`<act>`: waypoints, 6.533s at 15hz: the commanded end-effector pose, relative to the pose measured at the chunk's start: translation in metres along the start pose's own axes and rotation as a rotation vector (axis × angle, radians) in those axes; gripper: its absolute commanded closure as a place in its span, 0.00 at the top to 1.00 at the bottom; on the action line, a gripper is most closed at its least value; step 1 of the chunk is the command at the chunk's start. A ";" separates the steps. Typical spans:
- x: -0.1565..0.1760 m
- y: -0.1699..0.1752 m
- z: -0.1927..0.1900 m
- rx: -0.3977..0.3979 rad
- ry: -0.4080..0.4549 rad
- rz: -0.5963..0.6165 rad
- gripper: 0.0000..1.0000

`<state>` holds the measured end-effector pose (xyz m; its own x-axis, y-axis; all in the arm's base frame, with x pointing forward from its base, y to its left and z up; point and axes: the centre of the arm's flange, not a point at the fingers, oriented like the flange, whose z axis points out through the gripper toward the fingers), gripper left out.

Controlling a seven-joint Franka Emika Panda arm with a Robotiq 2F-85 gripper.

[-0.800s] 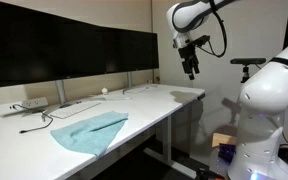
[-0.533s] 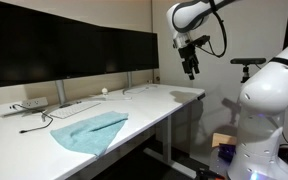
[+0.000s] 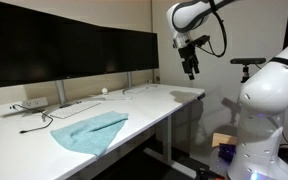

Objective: Slide the towel across the table.

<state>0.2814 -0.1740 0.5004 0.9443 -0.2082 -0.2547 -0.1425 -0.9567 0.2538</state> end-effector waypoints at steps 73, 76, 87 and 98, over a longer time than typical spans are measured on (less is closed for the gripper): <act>0.241 -0.430 -0.011 -0.151 0.215 -1.388 1.00; 0.241 -0.429 -0.008 -0.152 0.215 -1.384 0.75; 0.240 -0.428 -0.007 -0.148 0.198 -1.405 0.12; 0.248 -0.435 -0.012 -0.158 0.208 -1.401 0.09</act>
<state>0.5811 0.1932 0.3377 0.3030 0.9217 -0.2423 0.9510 -0.3090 0.0139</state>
